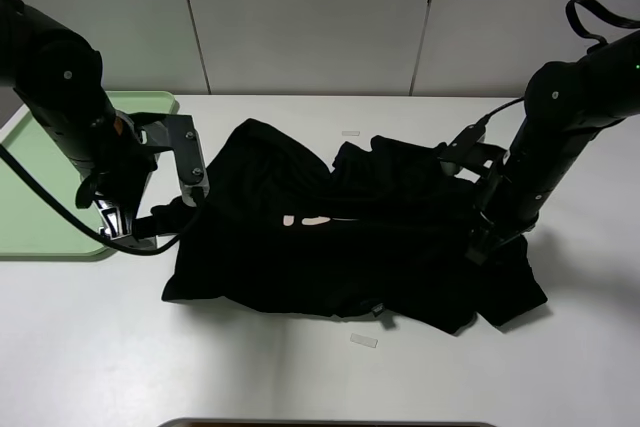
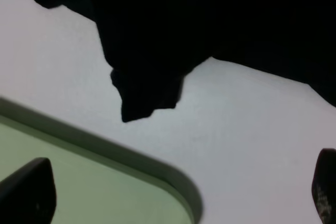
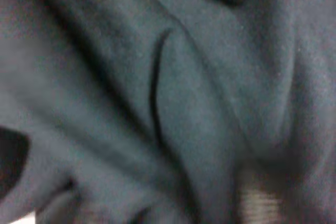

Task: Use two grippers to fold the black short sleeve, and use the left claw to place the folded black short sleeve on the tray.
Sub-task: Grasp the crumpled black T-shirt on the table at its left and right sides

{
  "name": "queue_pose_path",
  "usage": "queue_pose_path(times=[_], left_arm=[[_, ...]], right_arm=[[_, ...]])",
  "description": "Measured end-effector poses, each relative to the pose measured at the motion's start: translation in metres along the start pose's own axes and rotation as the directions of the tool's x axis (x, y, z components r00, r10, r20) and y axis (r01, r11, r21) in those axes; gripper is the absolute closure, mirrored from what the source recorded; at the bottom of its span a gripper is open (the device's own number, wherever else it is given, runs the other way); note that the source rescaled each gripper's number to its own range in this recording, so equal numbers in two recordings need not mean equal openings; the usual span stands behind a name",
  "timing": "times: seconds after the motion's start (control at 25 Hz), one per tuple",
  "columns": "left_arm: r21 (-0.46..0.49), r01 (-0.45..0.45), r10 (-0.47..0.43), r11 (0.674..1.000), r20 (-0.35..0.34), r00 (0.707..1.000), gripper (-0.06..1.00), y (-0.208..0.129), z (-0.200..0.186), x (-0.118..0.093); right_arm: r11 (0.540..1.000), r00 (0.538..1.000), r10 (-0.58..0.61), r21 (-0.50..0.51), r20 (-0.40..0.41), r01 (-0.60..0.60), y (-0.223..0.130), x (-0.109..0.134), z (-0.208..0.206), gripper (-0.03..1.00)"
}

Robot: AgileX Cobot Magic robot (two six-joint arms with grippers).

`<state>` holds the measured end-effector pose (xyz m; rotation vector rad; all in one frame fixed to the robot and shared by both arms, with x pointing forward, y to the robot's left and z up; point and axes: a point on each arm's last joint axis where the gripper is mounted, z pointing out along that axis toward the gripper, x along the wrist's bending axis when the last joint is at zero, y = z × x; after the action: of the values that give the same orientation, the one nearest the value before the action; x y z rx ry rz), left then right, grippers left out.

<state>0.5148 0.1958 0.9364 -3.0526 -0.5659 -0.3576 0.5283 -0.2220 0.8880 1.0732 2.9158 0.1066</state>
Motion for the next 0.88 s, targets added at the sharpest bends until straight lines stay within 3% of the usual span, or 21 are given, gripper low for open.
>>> queue_pose_path(times=[0.12,0.16,0.2,0.52,0.88], left_arm=[[-0.009,0.000,0.000,1.000,-0.007,1.000,-0.03,0.001,0.000,0.001],[-0.014,-0.001,0.001,1.000,-0.011,1.000,-0.03,0.001,0.000,0.001],[-0.022,-0.001,0.000,1.000,-0.017,1.000,-0.03,0.002,0.000,0.002],[-0.047,-0.002,0.000,0.999,-0.035,0.999,-0.03,0.005,0.001,0.003],[-0.023,0.039,-0.039,0.999,0.030,0.999,-0.01,0.017,0.027,0.008]], right_arm=[[1.000,1.000,0.002,-0.017,0.012,-0.002,0.002,-0.001,0.000,0.82],[1.000,1.000,0.002,-0.018,0.013,-0.002,0.002,-0.001,0.000,0.93],[1.000,1.000,0.002,-0.019,0.014,-0.002,0.002,-0.001,0.000,0.96],[1.000,1.000,0.002,-0.030,0.023,-0.001,0.003,-0.002,0.000,0.96],[0.999,1.000,0.012,-0.038,0.019,-0.011,0.003,-0.002,0.000,0.96]])
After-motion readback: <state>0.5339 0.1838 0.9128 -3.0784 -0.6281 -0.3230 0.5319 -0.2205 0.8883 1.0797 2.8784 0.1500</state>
